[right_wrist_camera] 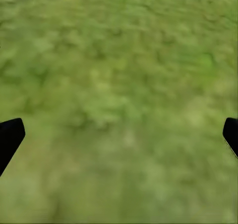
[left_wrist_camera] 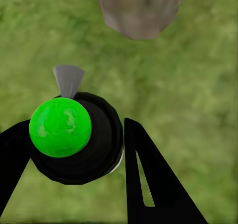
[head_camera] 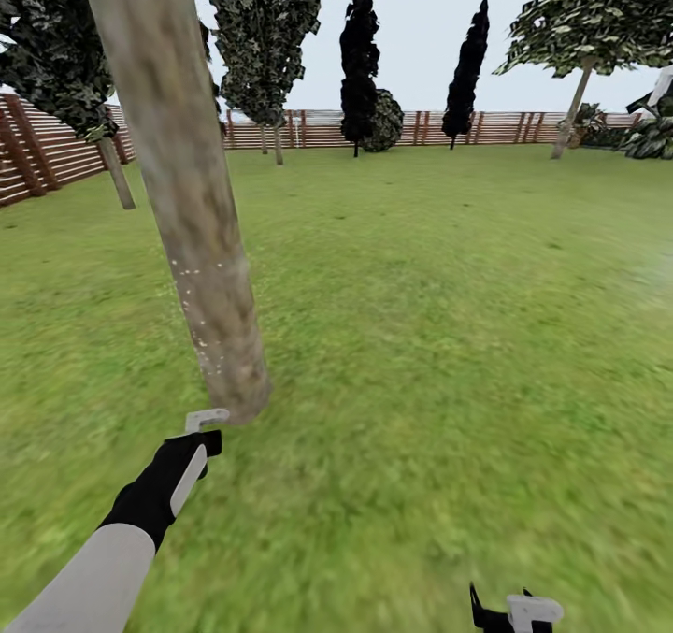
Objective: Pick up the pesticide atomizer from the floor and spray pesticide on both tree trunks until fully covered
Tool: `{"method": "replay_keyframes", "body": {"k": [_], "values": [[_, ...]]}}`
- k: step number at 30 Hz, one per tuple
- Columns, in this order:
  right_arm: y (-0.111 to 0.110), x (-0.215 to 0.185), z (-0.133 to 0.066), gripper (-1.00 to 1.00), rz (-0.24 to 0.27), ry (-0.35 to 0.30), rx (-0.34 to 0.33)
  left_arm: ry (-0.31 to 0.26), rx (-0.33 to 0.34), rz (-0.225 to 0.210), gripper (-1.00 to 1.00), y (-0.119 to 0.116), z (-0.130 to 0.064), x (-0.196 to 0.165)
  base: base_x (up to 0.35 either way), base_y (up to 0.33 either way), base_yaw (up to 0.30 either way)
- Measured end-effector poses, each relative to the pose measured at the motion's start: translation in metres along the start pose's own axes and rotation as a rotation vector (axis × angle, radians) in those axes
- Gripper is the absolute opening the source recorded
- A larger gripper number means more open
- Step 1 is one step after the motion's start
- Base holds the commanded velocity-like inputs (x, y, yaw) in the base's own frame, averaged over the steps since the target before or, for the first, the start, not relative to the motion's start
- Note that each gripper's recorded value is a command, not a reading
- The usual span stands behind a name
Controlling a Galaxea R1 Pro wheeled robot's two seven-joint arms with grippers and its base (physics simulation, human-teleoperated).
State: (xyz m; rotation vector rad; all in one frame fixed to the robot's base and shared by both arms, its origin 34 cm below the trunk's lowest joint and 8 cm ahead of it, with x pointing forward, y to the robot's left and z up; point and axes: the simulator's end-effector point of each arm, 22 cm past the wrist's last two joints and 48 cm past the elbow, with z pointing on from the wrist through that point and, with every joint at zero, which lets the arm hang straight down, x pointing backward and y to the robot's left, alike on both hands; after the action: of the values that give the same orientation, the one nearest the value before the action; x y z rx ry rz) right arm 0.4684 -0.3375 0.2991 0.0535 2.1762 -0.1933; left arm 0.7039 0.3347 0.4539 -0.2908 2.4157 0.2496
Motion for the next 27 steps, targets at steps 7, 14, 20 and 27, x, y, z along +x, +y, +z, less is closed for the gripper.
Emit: {"method": "replay_keyframes", "body": {"k": [7, 14, 20, 27], "values": [[0.0, 0.0, 0.0, 1.0, 0.0, 0.0, 0.0, 0.0, 0.0, 0.0, -1.0, 0.0, 0.0, -0.0001, 0.084, -0.269, 0.279], [0.0, 0.0, 0.0, 1.0, 0.0, 0.0, 0.0, 0.0, 0.0, -0.001, -1.0, 0.0, 0.0, 0.0, 0.084, -0.269, 0.279], [0.0, 0.0, 0.0, 1.0, 0.0, 0.0, 0.0, 0.0, 0.002, 0.001, -1.0, -0.0013, -0.0002, 0.0002, 0.084, -0.269, 0.228], [0.0, 0.0, 0.0, 1.0, 0.0, 0.0, 0.0, 0.0, 0.002, 0.001, -1.0, -0.0018, -0.0003, 0.0003, 0.084, -0.269, 0.013]]}}
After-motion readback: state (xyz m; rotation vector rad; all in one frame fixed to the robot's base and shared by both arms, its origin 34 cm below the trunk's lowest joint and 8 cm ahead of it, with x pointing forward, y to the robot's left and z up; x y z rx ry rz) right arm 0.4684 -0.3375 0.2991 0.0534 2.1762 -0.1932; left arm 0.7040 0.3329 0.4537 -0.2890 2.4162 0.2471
